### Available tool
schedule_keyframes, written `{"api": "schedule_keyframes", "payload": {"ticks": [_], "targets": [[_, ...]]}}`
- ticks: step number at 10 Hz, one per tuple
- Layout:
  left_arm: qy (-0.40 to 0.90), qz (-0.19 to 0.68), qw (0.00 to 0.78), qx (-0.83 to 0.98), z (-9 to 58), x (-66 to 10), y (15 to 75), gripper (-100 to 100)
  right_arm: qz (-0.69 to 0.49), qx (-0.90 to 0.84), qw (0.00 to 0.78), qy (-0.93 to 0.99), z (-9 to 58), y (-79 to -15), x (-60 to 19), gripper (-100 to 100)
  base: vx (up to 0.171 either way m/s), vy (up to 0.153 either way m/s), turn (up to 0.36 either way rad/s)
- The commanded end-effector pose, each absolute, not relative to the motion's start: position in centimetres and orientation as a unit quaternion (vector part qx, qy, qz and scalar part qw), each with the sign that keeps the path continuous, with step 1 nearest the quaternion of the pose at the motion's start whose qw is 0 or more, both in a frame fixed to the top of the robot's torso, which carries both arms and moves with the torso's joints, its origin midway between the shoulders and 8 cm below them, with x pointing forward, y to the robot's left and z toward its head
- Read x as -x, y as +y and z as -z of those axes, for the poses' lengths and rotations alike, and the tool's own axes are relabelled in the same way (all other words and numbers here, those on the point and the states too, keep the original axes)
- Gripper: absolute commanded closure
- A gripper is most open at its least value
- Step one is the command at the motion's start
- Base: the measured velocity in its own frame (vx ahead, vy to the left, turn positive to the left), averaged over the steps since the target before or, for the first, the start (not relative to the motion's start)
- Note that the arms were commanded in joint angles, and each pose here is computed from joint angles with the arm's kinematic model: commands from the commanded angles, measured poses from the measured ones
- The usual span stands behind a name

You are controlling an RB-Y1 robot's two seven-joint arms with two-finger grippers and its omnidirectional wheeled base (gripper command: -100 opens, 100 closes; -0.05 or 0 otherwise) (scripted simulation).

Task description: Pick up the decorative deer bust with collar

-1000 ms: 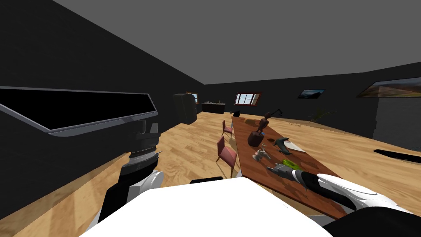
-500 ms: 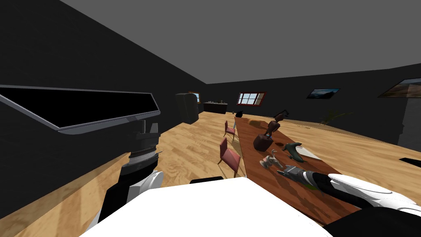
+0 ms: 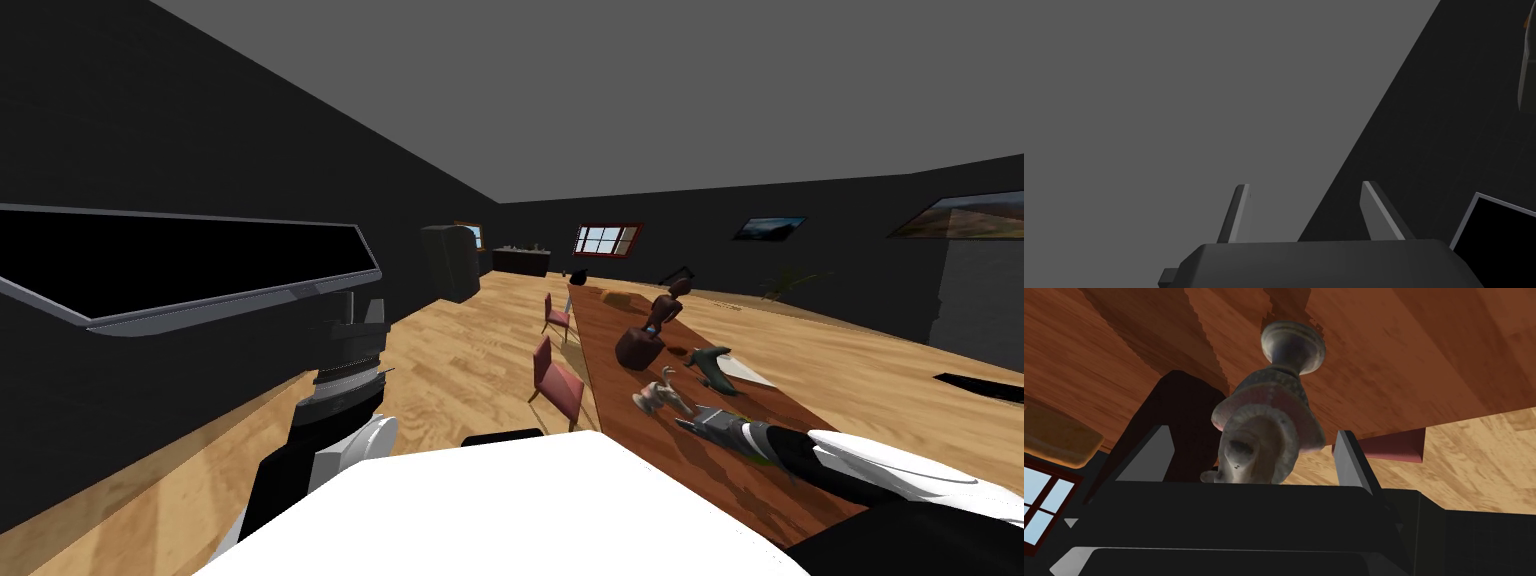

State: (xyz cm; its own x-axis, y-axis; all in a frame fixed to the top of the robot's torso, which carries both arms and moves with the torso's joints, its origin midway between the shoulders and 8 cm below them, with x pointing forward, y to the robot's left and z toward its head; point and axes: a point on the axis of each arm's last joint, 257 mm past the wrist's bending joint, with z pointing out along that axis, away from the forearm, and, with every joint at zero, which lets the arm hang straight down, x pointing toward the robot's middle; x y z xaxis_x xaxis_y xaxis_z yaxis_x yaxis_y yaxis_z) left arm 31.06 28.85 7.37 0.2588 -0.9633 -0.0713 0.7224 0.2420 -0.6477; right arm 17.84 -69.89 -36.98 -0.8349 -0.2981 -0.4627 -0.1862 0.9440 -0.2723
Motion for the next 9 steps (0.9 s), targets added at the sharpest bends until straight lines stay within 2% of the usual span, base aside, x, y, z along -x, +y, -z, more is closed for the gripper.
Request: {"api": "schedule_keyframes", "payload": {"ticks": [1, 9], "targets": [[0.237, 0.561, 0.752, 0.254, -7.4, -31.1, 28.9, 0, 0.108, 0.136, 0.257, 0.951, 37.1, -69.6, -17.5, -100, 0.094, -0.008, -0.053], [0.237, 0.561, 0.752, 0.254, -7.4, -31.1, 28.9, 0, 0.097, 0.167, 0.261, 0.946, 38.0, -68.0, -14.7, -100, 0.097, -0.012, -0.076]]}}
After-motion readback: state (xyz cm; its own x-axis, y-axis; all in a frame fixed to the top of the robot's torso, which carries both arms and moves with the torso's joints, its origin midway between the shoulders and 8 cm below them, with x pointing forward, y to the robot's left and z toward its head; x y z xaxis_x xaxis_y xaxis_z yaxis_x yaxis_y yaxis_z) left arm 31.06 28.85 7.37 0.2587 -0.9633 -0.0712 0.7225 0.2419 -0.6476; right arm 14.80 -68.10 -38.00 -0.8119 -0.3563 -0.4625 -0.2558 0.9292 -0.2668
